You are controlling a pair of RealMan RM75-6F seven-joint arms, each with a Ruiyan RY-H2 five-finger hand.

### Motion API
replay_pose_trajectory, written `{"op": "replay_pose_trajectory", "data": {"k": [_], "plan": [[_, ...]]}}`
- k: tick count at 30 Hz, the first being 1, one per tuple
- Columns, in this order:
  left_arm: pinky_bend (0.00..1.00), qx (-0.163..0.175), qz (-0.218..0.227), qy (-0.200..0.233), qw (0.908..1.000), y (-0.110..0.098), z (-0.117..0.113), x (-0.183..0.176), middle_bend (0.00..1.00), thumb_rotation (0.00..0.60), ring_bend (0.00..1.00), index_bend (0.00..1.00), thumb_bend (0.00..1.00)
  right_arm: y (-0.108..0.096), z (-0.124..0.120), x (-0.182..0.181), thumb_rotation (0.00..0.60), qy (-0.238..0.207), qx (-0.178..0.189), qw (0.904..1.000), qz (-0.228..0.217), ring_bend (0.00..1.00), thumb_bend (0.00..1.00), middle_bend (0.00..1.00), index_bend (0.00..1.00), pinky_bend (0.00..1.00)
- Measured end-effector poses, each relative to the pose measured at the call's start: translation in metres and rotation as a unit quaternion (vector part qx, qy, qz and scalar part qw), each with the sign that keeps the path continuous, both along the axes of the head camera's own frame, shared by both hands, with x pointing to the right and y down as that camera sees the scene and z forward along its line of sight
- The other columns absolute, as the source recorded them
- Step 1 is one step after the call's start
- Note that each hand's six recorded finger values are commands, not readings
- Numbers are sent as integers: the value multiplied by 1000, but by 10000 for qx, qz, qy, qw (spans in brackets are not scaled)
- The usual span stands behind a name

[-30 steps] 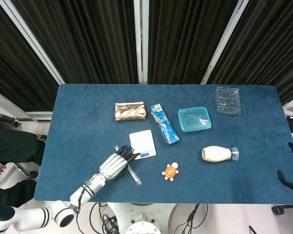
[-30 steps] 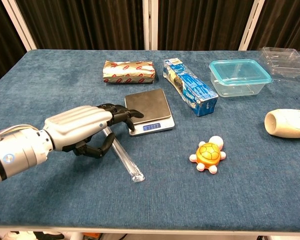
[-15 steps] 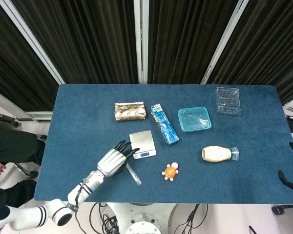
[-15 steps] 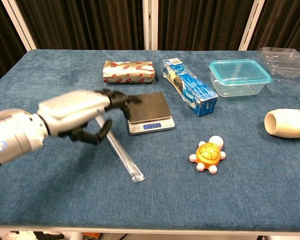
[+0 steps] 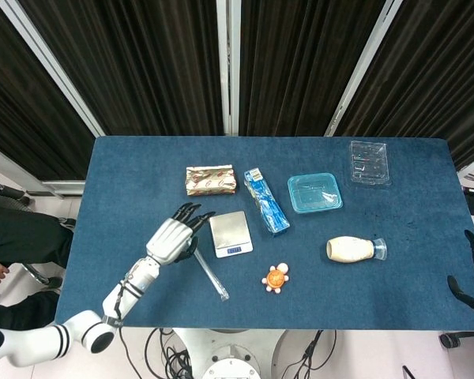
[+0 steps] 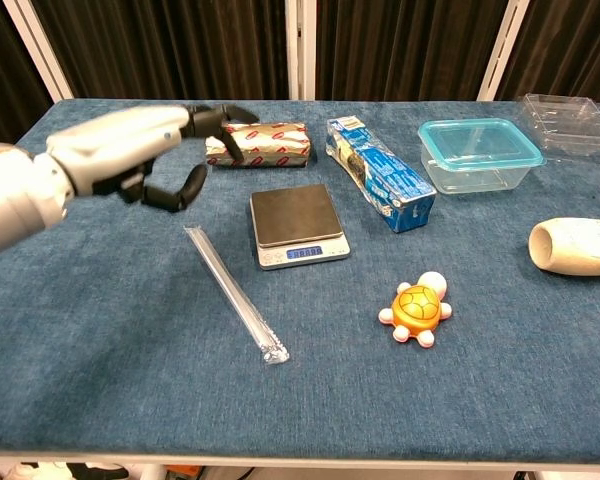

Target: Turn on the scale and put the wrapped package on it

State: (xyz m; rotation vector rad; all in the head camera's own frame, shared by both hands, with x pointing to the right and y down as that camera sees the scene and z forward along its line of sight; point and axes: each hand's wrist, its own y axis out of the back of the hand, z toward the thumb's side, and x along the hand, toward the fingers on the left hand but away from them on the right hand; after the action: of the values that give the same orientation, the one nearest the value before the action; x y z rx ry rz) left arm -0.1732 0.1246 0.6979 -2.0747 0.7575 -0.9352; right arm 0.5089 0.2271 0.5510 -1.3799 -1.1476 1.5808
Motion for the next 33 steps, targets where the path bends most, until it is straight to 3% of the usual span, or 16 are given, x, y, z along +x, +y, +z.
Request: {"op": "replay_pose_trajectory", "data": {"k": [4, 7, 13, 19, 24, 30, 33], "plan": [[0, -5, -282, 150, 9995, -30, 5, 7, 164, 600, 0, 37, 287, -1, -1, -2, 600, -2, 7, 10000, -5, 0, 218, 0, 0, 0], [0, 5, -450, 127, 9989, -50, 12, 11, 139, 600, 0, 33, 234, -2, -2, -3, 600, 4, 17, 10000, -1, 0, 218, 0, 0, 0], [0, -85, -855, 19, 9963, -89, 35, 21, 19, 600, 0, 0, 209, -4, -4, 0, 600, 32, 32, 10000, 48, 0, 218, 0, 0, 0], [0, -109, -1304, 1, 9914, -121, 53, 32, 19, 600, 0, 0, 203, -5, -3, 1, 600, 24, 0, 10000, 92, 0, 219, 0, 0, 0], [0, -335, -1420, -276, 9889, -135, 73, 36, 30, 600, 0, 0, 158, -6, -2, 3, 600, 18, -9, 9999, 135, 0, 218, 0, 0, 0], [0, -859, -1410, -621, 9843, -131, 100, 38, 56, 600, 0, 5, 93, -7, -2, 7, 600, 32, -19, 9998, 189, 0, 219, 0, 0, 0], [0, -925, -1379, -804, 9828, -130, 107, 36, 82, 600, 0, 72, 93, -7, -2, 7, 600, 35, -30, 9998, 190, 0, 219, 0, 0, 0]]}}
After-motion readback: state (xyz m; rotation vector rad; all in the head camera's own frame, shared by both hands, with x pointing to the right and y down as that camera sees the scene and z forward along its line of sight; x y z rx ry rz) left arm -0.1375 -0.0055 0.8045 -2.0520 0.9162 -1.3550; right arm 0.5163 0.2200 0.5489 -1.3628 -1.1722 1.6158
